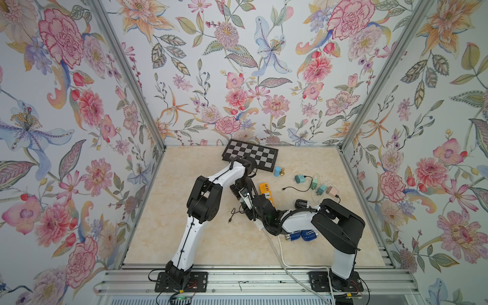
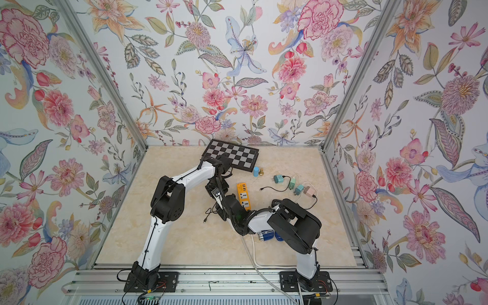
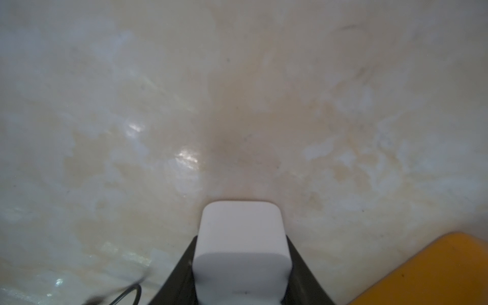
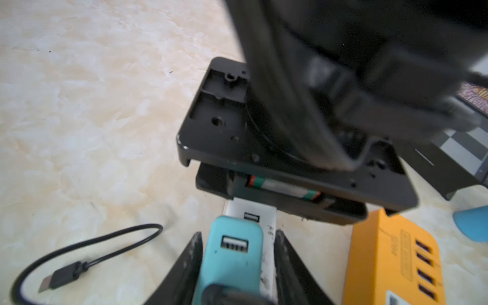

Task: Unplug the electric shaver
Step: Remove the plug from the socket.

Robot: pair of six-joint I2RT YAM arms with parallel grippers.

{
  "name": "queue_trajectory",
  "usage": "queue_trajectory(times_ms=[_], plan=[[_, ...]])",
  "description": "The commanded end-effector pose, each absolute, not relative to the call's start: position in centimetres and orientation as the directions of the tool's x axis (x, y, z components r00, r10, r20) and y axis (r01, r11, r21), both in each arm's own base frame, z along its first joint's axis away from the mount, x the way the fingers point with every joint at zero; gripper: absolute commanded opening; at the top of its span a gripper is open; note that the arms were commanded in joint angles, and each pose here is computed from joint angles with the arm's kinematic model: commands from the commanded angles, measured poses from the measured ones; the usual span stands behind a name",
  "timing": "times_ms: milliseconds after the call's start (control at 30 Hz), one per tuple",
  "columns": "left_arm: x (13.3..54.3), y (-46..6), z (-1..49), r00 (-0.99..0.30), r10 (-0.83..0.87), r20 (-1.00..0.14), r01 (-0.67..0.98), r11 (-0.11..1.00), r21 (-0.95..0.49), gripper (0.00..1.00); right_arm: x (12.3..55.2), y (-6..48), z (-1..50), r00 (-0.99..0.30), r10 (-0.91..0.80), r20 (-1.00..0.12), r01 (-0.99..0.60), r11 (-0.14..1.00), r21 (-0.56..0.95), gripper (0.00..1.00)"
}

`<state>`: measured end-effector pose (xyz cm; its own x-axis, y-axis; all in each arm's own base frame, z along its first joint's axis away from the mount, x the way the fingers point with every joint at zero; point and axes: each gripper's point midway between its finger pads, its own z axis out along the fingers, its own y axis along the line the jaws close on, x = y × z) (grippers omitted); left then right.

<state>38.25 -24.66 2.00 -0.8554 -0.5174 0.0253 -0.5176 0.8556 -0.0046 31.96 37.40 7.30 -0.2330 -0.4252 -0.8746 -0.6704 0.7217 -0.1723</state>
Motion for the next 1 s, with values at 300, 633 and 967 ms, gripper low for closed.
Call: queue_trajectory(times_ms=[300, 633, 967], plan=[[37.4, -23.8, 1.8, -0.867, -0.498, 0.017, -0.496, 0.865, 0.071, 0.28, 32.4, 38.1, 8.7, -0.221, -0.379, -0.899, -0.661, 0.736, -0.148, 0.12], [37.0, -23.5, 1.3, -0.870, -0.493, 0.011, -0.490, 0.867, 0.090, 0.27, 31.9, 38.6, 10.8, -0.333, -0.149, -0.931, -0.683, 0.719, 0.129, 0.05], [36.9, -23.6, 1.2, -0.873, -0.488, 0.008, -0.485, 0.869, 0.095, 0.27, 30.2, 40.6, 10.7, -0.155, -0.394, -0.906, -0.713, 0.679, -0.173, 0.01]])
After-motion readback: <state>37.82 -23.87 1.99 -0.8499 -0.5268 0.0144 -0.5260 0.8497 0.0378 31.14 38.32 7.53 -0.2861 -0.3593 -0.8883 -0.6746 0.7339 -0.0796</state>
